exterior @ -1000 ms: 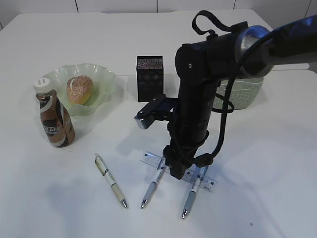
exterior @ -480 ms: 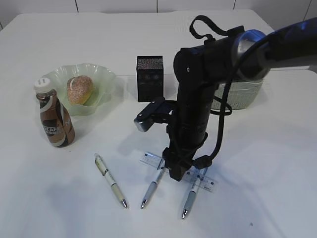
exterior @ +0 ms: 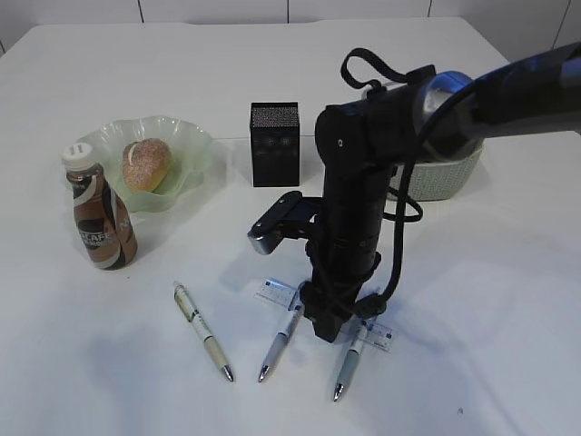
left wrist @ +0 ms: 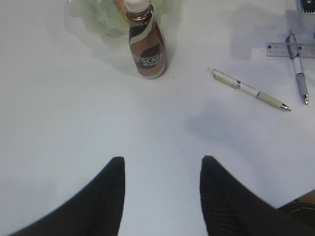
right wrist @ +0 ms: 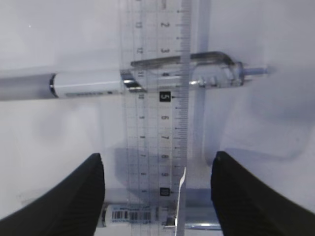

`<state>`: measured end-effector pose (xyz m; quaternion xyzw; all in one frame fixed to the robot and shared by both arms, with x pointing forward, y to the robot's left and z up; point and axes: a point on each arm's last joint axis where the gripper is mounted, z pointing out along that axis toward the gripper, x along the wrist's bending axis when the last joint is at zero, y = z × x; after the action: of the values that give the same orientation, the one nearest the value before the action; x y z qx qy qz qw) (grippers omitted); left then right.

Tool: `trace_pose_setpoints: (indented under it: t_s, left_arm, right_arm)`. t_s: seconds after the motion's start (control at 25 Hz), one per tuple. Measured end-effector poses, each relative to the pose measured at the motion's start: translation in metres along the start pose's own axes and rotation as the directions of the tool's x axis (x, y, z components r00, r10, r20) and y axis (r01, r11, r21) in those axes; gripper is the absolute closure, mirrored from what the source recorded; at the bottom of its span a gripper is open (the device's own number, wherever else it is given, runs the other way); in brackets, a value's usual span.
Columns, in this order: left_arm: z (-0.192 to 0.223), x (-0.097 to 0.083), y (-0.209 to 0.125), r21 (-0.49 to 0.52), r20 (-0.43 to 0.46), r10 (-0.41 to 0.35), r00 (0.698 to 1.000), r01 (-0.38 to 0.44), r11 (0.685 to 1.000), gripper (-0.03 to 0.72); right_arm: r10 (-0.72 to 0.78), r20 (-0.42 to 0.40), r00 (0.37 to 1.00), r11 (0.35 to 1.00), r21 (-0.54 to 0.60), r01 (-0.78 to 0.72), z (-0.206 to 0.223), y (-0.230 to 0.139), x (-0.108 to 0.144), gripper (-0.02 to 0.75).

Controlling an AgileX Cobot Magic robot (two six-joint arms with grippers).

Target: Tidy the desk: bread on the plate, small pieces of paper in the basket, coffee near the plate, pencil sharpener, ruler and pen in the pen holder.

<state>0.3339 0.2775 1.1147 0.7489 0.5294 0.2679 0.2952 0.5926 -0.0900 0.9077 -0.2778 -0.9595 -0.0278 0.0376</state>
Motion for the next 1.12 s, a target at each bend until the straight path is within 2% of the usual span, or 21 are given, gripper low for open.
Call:
trace_pose_setpoints:
  t_s: [0.6,0.72,0.84,1.12]
  left_arm:
    - [-0.0001,0.0022,0.0000,0.001,-0.024,0.016,1.000,-0.016,1.000,0.340]
    - [-0.0001,0.0022,0.0000,0.001,-0.024,0.016,1.000,-0.016,1.000,0.340]
    - [-0.0001,0.0026,0.0000,0.001,-0.028,0.018,0.999,-0.018,1.000,0.340]
    - [-0.0001,0.0028,0.0000,0.001,-0.031,0.020,0.999,-0.020,1.000,0.340]
  right_arm:
    - [-0.002,-0.007,1.000,1.000,0.017,0.002,0.0083,0.0005,0.0001,0.211]
    - [-0.002,-0.007,1.000,1.000,0.017,0.002,0.0083,0.0005,0.0001,0.256]
    - [-0.002,-0.007,1.000,1.000,0.018,0.002,0.0085,0.0005,0.0001,0.421]
    - [0.004,-0.016,1.000,1.000,0.012,-0.004,0.0085,0.0010,0.0009,0.447]
